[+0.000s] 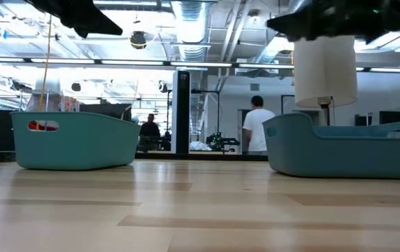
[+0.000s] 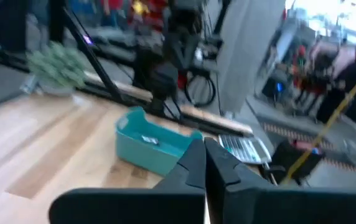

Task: Sort batteries
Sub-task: Return to Home Position

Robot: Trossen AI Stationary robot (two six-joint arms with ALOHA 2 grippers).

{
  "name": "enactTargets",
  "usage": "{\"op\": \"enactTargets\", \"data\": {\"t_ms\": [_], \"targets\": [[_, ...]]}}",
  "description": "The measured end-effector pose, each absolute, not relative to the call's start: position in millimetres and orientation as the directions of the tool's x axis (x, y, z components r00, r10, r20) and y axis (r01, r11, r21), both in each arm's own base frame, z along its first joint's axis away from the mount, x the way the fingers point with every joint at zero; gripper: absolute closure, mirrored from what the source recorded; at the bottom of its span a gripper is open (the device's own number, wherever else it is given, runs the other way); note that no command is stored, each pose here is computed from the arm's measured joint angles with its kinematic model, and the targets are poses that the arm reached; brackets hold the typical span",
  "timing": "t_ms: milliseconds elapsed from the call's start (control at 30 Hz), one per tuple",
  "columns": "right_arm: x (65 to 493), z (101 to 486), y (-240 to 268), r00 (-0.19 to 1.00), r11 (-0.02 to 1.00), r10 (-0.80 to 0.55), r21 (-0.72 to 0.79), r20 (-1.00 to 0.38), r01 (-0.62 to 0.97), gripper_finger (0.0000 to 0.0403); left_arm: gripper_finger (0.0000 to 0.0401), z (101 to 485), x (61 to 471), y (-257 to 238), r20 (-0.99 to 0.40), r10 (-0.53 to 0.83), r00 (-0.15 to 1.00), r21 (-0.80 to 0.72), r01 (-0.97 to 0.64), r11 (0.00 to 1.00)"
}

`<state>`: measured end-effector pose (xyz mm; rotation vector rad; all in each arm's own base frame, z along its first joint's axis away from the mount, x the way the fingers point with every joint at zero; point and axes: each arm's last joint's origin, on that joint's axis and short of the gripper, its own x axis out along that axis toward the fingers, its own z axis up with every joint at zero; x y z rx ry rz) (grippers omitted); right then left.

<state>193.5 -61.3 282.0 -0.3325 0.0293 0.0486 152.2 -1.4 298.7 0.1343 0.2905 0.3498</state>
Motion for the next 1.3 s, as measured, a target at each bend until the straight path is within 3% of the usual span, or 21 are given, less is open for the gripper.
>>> {"op": "enactTargets", "data": {"t_ms": [233,467,1067,1300], "targets": [[154.3,243.3,-49.0,0.996,0.963,0.08,-0.261,0.039,-0.067,0.0397,0.04,270.9,165.7,-4.7,-0.092,0.255,0.963,0.184,-0.235,0.954],[128.3,226.6,-41.8,0.992,0.96,0.092,-0.274,0.083,-0.066,0.04,0.0401,239.1,161.3,1.2,-0.093,0.262,0.961,0.155,-0.246,0.957],[84.8,212.3,-36.3,0.992,0.969,0.108,-0.232,0.061,-0.091,0.0401,0.0401,206.5,123.2,14.6,0.052,0.221,0.974,0.11,-0.226,0.968],[82.5,200.2,-36.0,0.987,0.965,0.141,-0.233,0.074,-0.12,0.0401,0.0401,203.8,112.9,14.9,0.028,0.224,0.974,0.115,-0.226,0.967]]}}
